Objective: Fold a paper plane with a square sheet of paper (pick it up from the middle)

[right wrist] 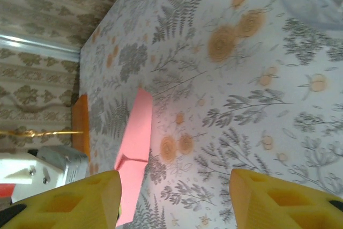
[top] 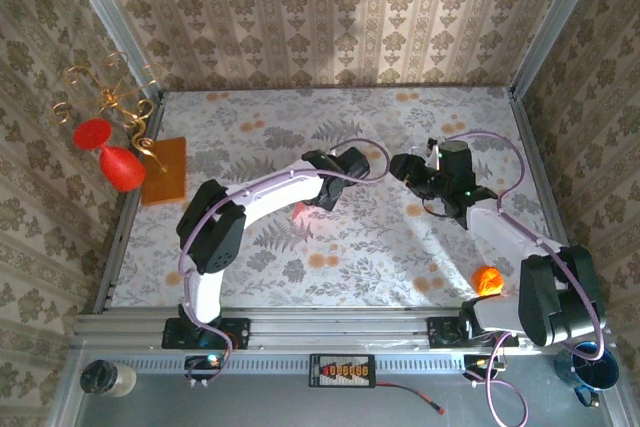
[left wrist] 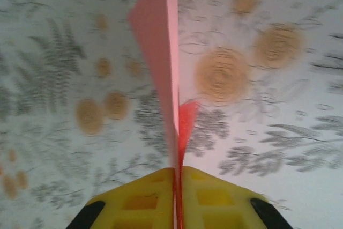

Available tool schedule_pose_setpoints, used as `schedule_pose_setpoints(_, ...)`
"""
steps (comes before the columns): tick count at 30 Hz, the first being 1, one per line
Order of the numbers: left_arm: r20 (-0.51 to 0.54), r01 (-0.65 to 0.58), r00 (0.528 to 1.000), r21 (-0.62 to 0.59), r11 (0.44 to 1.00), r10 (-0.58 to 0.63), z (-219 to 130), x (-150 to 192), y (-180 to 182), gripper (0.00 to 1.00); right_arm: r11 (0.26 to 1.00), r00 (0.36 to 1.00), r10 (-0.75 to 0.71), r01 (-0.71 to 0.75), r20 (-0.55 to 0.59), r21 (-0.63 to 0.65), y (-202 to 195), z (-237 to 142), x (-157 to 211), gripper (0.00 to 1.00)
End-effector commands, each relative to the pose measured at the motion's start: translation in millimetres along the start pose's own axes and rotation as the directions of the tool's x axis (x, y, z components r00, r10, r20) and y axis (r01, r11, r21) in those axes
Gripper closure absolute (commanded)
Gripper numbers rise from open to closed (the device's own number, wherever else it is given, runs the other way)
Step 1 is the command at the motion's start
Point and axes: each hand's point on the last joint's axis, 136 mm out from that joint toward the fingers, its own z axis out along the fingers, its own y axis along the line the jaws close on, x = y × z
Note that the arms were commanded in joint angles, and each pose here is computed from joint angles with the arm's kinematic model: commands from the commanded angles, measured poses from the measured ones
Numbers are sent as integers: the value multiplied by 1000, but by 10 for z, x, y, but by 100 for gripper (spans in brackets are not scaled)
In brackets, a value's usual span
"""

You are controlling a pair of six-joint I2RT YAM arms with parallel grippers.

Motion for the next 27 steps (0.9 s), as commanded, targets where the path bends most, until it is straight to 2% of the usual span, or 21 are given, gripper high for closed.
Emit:
schedule_pose_setpoints(1, -15, 101, 995, 284, 954, -101, -76, -61, -433, 80, 997, 998, 29, -32, 47, 66, -134, -102, -57, 43)
schedule_pose_setpoints(5, -51, 194, 980, 487, 852, -194, -130, -123, -653, 64, 998, 998, 27, -31, 52, 62, -118, -119, -77, 42)
schedule_pose_setpoints(8, -67, 246, 965, 563, 789, -253, -195, -165, -610, 52, 998, 999, 20, -22, 28, 63, -96, -92, -65, 42)
schedule_pose_setpoints(12, -77, 328, 929, 627, 706, -363, -273, -201, -377, 42, 998, 999, -13, 15, -39, 62, -15, 11, 39, 42)
schedule_pose_setpoints(17, -104, 479, 832, 629, 612, -545, -165, -76, 168, 29, 992, 980, -90, 104, -180, 71, 165, 289, 422, 42)
schedule_pose_setpoints(21, -88, 561, 760, 588, 582, -644, -82, 172, 608, 7, 986, 944, -129, 155, -304, 64, 303, 572, 831, 45)
schedule_pose_setpoints(24, -71, 596, 716, 579, 556, -694, -121, 319, 840, 0, 987, 919, -112, 147, -379, 65, 323, 773, 1086, 54)
schedule_pose_setpoints(27, -69, 640, 668, 561, 524, -741, -119, 459, 1056, 0, 991, 895, -98, 130, -435, 43, 395, 951, 1297, 65)
